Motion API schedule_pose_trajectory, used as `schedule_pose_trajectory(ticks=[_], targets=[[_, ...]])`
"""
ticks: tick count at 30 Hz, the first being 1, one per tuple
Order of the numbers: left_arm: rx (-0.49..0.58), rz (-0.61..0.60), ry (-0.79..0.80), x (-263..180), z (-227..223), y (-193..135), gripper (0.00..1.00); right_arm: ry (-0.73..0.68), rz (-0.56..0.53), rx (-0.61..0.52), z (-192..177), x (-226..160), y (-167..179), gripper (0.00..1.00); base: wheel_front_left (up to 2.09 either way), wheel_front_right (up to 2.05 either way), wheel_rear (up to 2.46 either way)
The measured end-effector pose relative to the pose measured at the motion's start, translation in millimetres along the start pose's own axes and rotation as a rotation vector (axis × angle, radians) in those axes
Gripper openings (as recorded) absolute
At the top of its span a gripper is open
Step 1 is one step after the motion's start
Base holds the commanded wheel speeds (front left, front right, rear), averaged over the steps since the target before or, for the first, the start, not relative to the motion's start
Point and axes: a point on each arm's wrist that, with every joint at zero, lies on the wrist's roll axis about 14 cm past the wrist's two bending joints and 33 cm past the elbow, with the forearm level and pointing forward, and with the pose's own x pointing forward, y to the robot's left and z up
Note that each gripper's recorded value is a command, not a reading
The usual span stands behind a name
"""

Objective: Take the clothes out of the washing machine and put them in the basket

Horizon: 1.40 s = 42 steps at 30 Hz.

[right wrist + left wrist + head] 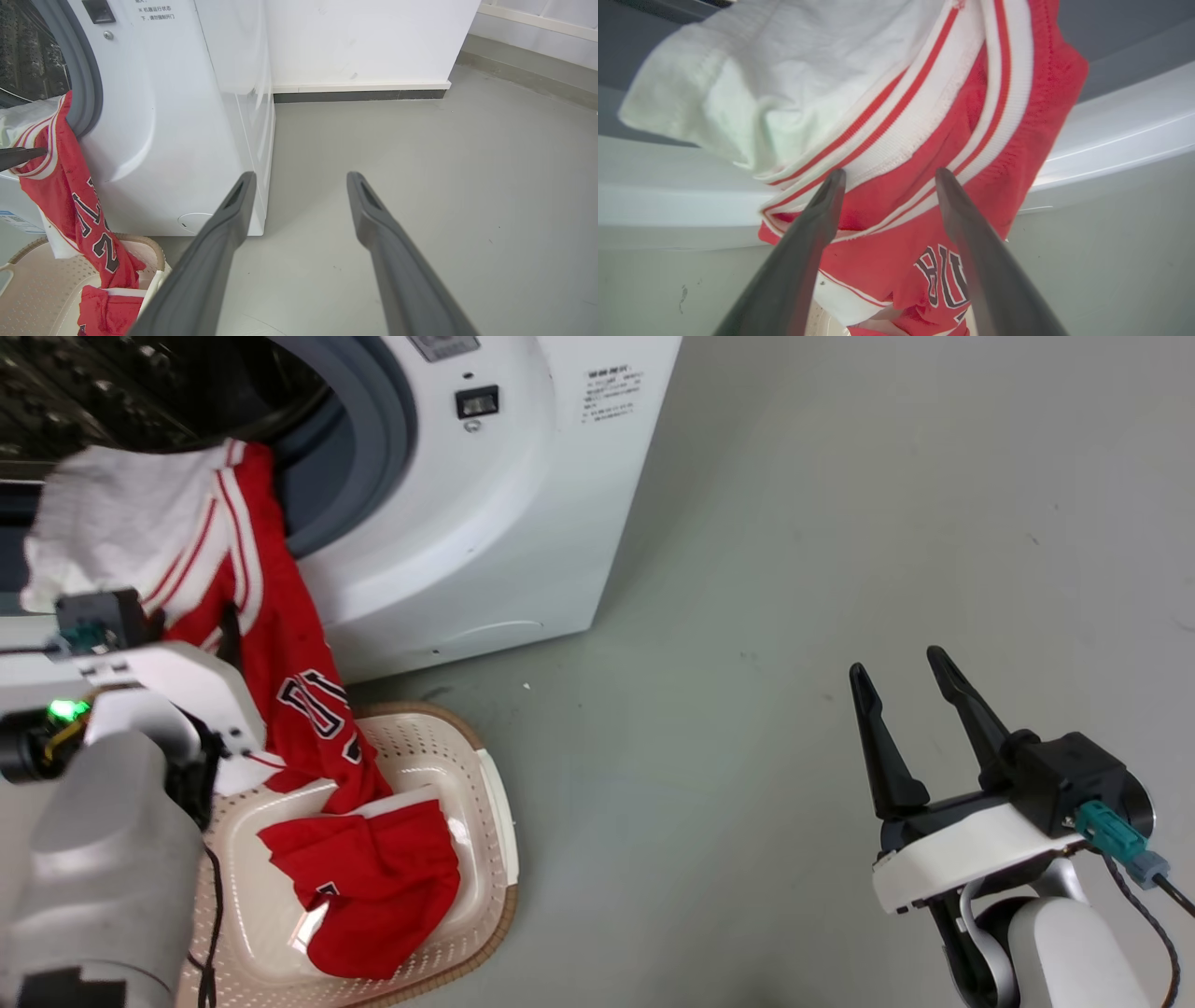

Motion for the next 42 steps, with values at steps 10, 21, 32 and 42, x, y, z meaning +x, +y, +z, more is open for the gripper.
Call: schedule_pose_trajectory(ticks=[10,21,32,42], targets=[[0.015,0.01,0.056,21,-11,6,1.0,0.024,-0.022,0.007,-13,4,-8,1.0,0.0,0.0,0.0],[0.01,0.014,0.011,12,0,6,0.0,0.002,-0.017,0.015,-8,6,-7,1.0,0.0,0.0,0.0],[-0.02,-0.008,-0.115,-25,30,-5,0.0,-0.037,-0.013,0.005,11,-7,-5,1.0,0.0,0.0,0.0],[-0.046,-0.028,-0.318,-91,70,-18,0.0,-0.085,0.0,0.001,34,-37,2,1.0,0.0,0.0,0.0]])
